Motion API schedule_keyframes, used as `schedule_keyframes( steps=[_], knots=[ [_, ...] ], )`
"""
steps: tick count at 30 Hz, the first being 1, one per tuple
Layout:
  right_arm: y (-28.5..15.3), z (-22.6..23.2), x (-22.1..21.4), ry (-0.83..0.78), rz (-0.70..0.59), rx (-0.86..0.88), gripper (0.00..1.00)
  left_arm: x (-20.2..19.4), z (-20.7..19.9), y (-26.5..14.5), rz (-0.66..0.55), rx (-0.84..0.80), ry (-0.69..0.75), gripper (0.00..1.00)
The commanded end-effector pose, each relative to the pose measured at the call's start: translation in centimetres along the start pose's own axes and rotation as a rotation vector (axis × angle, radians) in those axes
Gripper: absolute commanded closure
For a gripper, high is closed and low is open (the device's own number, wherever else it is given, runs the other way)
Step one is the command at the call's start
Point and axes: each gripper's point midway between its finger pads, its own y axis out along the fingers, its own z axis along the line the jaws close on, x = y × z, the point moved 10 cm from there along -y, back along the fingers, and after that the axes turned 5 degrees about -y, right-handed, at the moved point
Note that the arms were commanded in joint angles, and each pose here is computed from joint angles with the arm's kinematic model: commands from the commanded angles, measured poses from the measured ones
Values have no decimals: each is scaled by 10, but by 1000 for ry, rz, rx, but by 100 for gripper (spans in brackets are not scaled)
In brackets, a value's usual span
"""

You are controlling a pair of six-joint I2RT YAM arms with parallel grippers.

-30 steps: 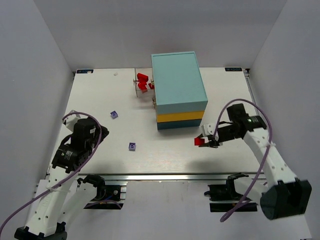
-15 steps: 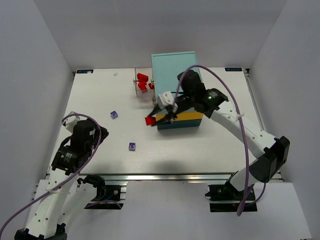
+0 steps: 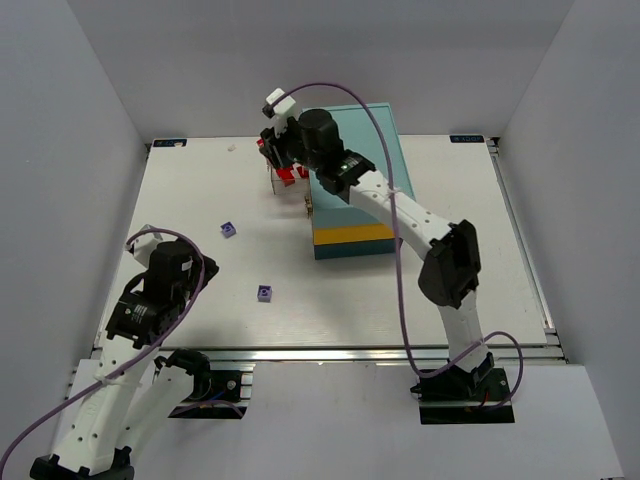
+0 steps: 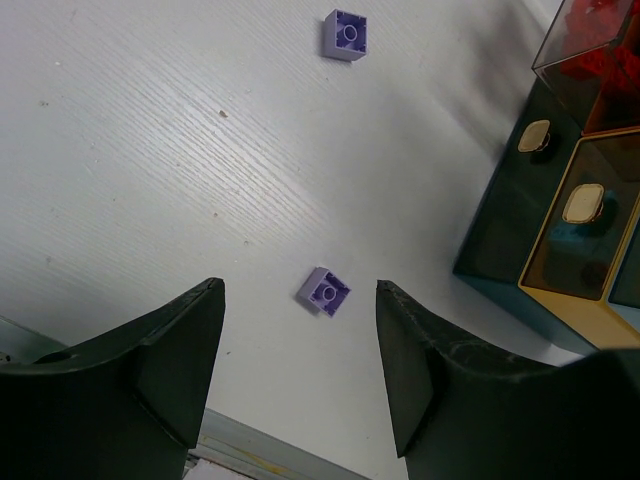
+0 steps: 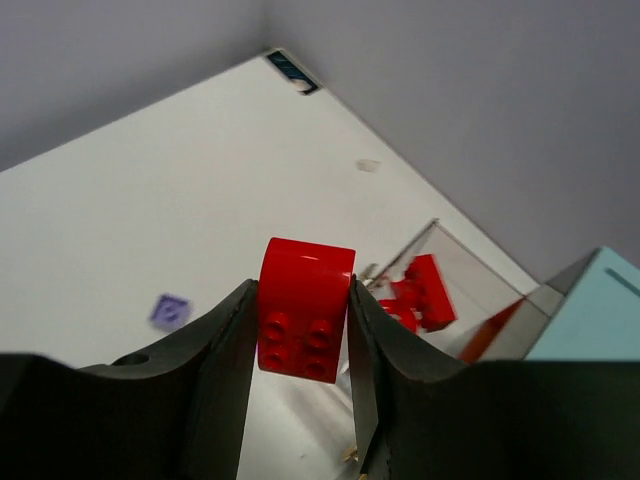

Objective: Sort the legos into containers by color

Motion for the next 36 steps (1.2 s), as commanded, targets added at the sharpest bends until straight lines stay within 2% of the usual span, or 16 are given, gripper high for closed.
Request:
schedule_keyframes(
  steps=[1, 7, 14, 20, 24, 27, 30, 34, 36],
  knots=[
    [11, -26, 25, -19, -111, -315, 100, 0, -1, 1, -7, -10, -18, 28],
    [36, -41, 8, -120, -187, -445, 100, -4, 1, 5, 8, -6, -23, 28],
    [63, -49, -24, -209, -149, -512, 99, -4, -2, 7, 15, -5, -16, 28],
    [65, -55, -41, -209, -105, -528, 76, -6, -2, 9, 22, -11, -17, 28],
    [62, -63, -46, -193, -88, -536, 52, -6, -5, 11, 27, -18, -12, 28],
    [58, -64, -43, -188, -96, -523, 44, -5, -9, 13, 30, -23, -7, 28],
    [53, -66, -40, -182, -101, -519, 41, -4, -12, 14, 33, -29, -7, 28],
    [49, -66, -34, -149, -109, -517, 42, -3, -16, 16, 32, -49, -9, 28],
    [35, -68, -13, -129, -158, -496, 54, 0, -25, 19, 27, -85, -3, 33]
  ],
)
